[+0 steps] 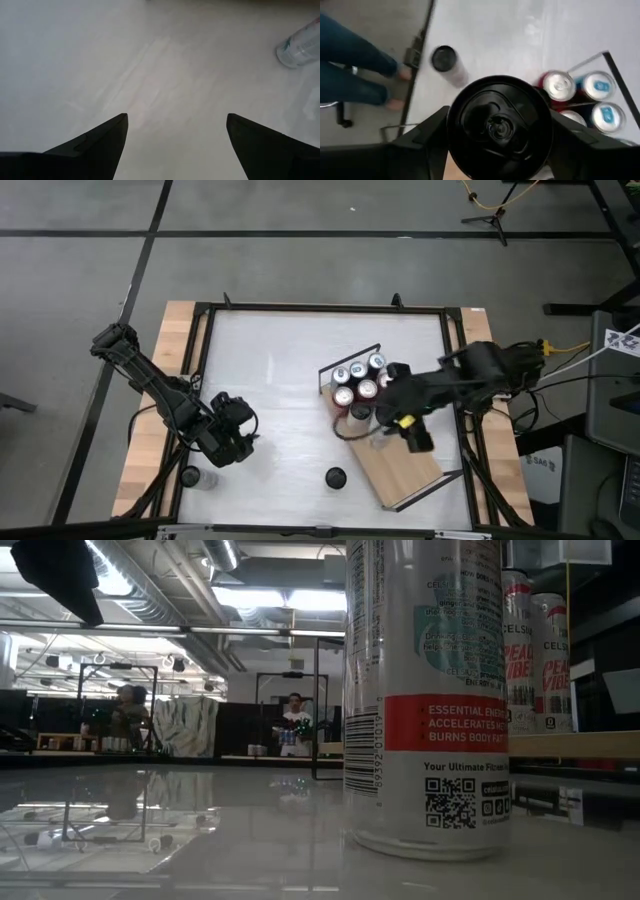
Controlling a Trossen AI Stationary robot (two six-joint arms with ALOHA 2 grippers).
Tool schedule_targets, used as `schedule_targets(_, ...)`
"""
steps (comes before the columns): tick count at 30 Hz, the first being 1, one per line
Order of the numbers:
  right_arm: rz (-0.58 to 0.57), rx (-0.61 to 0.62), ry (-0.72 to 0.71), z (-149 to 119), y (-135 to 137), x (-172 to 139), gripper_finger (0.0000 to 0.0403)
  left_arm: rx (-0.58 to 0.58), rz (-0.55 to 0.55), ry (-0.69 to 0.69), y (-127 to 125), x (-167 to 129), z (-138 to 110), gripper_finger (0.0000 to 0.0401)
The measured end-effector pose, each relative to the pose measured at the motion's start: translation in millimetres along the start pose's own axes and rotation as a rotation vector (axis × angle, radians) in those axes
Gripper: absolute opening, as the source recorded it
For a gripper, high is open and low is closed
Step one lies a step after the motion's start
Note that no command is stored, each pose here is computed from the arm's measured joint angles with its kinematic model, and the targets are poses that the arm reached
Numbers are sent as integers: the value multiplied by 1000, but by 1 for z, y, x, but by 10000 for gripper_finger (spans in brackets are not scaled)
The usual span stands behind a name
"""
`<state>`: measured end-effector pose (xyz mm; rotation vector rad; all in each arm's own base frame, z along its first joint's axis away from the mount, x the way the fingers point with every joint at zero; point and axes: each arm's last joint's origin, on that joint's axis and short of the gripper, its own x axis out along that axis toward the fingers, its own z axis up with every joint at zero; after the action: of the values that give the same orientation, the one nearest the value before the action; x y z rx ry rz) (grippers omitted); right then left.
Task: Place canned beverage on shelf
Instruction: Put the white pink soda can on the shelf aligned with the other white pink soda cans
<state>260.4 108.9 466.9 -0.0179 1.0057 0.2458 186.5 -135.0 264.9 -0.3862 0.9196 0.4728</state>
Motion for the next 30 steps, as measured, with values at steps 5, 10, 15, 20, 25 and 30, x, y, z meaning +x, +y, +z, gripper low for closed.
schedule_targets(5, 17, -4, -4, -26, 15, -22, 247, -1, -25, 69, -1, 0, -2, 332)
schedule_targets(10, -58, 47, -5, -65, 21, -35, 247, -1, -27, 75, -1, 0, -2, 332)
schedule_targets(15, -112, 94, 13, -106, 17, -37, 247, 1, -26, 71, -1, 0, -2, 332)
schedule_targets(20, -111, 85, 2, -135, 12, -26, 248, 1, -26, 70, -1, 0, -2, 332)
schedule_targets(25, -109, 90, -8, -156, 4, -9, 248, 1, -25, 70, -1, 0, -2, 332)
schedule_targets(30, -129, 83, 8, -176, -2, 10, 248, 1, -26, 70, -1, 0, -2, 332)
